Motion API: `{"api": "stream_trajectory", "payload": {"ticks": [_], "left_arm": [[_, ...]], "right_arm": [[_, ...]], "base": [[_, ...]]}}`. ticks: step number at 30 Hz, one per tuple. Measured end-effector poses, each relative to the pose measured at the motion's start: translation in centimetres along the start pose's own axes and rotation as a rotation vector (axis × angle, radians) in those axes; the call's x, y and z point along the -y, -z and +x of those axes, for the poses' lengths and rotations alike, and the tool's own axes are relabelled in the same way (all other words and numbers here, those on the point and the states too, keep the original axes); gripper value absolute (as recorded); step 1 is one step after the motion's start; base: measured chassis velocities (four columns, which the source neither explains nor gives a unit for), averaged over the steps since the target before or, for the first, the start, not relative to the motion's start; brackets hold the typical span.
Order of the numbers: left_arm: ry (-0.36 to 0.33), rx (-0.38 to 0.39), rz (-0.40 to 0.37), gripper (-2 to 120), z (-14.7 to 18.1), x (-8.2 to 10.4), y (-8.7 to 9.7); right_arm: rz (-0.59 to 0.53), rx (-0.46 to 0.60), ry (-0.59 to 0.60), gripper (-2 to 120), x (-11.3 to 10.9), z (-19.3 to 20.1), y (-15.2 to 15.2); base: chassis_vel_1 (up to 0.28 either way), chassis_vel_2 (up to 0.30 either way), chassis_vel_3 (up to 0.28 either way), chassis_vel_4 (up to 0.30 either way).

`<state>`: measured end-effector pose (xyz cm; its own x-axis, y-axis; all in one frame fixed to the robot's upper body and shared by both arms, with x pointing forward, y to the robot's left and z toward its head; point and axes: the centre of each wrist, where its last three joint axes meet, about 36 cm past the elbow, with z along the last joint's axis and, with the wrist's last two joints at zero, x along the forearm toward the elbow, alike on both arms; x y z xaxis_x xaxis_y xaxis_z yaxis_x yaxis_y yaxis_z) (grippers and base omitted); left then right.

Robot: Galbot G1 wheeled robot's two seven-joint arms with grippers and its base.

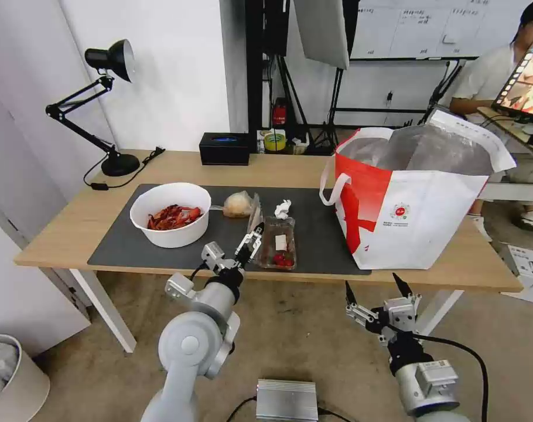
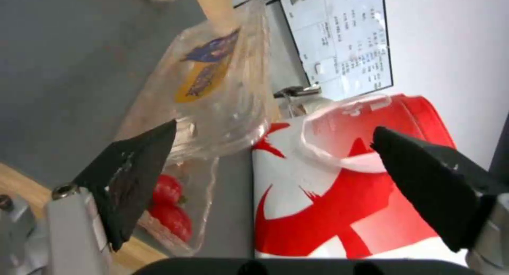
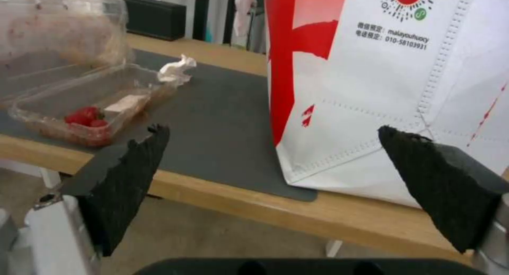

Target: Pick up the trash from the table and place it into the takeout bag.

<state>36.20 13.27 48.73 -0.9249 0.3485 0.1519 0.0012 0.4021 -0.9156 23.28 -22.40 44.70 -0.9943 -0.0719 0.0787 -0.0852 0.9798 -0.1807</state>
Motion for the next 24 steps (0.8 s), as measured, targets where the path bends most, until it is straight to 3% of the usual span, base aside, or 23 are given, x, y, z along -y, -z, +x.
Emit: {"api": "stream_trajectory", "payload": {"ticks": [15,21,24], "left_arm": [[-0.025,-0.123,-0.023,100,-0.1,0.9,-4.6],[-0.039,-0.117,-0.031,100,0.4,1.0,-4.3],[-0.065,-0.09,-0.084,100,1.3,1.1,-3.0]], "right_arm": [[0.004,0.001,-0.013,100,0.3,0.6,0.4],[0.007,0.003,-0.015,100,0.4,0.7,0.4],[0.008,0.008,-0.013,100,0.4,0.8,0.5]], "base": [[0.0,0.0,0.0,0.0],[0.0,0.0,0.0,0.0],[0.0,0.0,0.0,0.0]]}}
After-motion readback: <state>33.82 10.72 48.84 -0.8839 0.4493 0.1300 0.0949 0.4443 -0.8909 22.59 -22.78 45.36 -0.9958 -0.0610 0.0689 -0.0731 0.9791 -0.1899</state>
